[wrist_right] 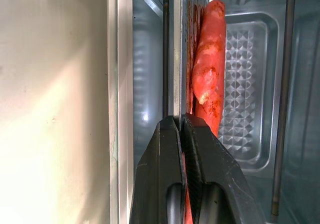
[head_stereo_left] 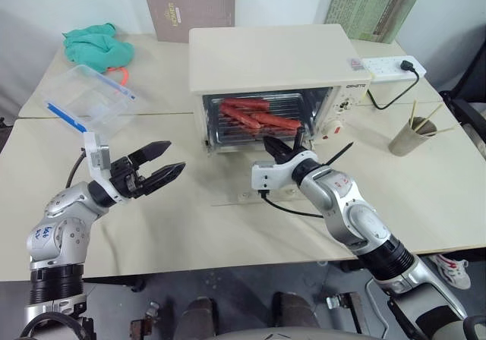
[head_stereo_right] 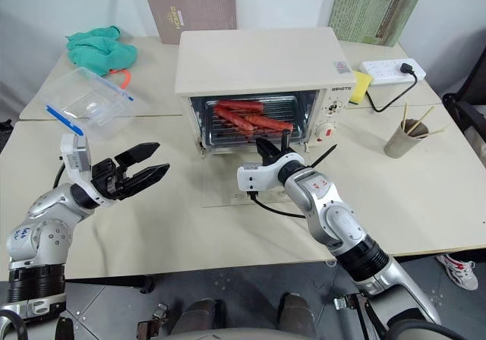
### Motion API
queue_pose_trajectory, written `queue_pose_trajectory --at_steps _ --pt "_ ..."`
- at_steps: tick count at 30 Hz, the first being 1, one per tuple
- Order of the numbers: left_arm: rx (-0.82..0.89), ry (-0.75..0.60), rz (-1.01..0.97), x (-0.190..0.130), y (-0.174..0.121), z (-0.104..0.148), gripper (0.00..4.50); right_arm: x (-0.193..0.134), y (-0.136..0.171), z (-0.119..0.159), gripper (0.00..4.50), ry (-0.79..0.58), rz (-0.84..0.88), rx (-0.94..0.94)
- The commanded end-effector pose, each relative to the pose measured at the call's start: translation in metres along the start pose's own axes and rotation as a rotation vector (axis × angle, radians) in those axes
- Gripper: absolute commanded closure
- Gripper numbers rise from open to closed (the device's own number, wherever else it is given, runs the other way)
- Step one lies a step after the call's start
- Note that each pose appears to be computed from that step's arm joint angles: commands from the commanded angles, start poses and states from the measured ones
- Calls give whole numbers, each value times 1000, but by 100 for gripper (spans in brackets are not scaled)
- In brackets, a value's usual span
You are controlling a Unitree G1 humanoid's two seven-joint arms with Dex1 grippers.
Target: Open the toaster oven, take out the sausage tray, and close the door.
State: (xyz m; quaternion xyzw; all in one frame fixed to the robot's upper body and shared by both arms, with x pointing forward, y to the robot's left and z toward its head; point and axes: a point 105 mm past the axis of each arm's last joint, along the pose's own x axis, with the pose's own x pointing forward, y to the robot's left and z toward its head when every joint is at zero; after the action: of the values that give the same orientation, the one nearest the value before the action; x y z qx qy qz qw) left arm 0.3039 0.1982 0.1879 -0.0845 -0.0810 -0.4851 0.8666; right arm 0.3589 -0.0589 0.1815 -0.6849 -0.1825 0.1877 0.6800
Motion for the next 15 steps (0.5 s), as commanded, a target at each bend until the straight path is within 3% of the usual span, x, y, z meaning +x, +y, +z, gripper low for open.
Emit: queue_pose_trajectory --at_steps 1,15 --pt "49 -5 -28 4 -2 8 5 -9 -29 17 450 -72 -88 11" --pt "44 0 -37 4 2 8 5 -37 -33 27 450 -137 -86 40"
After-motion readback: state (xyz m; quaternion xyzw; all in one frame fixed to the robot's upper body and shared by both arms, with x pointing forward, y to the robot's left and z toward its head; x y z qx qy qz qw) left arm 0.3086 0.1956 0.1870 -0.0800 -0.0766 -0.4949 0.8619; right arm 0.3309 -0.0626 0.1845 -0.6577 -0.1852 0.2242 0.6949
